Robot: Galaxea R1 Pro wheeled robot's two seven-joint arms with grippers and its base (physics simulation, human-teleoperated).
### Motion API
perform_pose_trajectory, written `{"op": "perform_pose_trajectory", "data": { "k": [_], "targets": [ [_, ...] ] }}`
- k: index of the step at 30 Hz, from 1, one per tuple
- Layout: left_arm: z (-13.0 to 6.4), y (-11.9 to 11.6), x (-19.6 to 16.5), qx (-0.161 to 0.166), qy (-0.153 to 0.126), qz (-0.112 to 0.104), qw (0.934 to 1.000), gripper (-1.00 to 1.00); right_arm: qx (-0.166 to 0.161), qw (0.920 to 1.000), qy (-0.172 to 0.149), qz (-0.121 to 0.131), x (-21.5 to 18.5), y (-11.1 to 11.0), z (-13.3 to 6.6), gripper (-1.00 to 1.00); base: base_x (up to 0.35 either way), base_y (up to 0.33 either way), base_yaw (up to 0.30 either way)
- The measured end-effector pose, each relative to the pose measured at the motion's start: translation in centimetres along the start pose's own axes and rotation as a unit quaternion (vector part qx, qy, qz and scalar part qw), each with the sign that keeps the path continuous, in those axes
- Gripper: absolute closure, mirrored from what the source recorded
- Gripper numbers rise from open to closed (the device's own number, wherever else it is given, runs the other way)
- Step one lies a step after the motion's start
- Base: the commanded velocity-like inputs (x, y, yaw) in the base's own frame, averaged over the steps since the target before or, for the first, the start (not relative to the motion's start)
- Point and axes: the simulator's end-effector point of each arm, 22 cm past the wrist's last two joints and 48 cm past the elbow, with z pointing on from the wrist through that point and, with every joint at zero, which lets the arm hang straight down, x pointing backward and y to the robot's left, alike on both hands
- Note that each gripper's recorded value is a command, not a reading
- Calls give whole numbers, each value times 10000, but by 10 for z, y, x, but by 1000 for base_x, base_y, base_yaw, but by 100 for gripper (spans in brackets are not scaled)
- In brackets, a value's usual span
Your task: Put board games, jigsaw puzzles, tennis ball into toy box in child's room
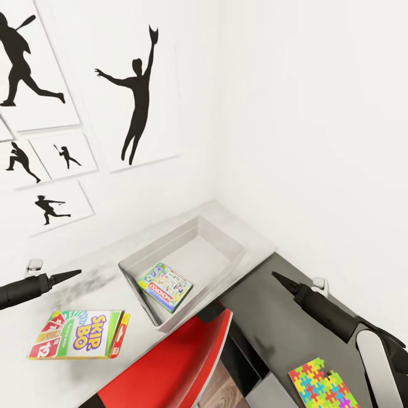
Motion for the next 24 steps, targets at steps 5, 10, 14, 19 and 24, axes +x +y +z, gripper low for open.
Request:
{"op": "perform_pose_trajectory", "data": {
  "k": [5, 10, 14, 19, 24],
  "targets": [
    [-2, -3, -3, 13, -27, 28, 10000, -100, -22, 10000, -26, -29, -2, 3, -1, -100, 0, 0, 0],
    [-3, -5, -5, 24, -44, 48, 10000, -100, -38, 10000, -42, -48, -4, 6, -2, -100, 0, 0, 0],
    [-3, -6, -5, 26, -44, 52, 10000, -100, -41, 10000, -45, -51, -4, 6, -2, -100, 0, 0, 0],
    [-3, -6, -5, 26, -43, 53, 10000, -100, -43, 10000, -45, -47, -4, 6, -2, -100, 0, 0, 0],
    [-2, -6, -5, 29, -38, 52, 10000, -100, -44, 10000, -62, -55, -5, 6, -2, -100, 0, 0, 0]
  ]
}}
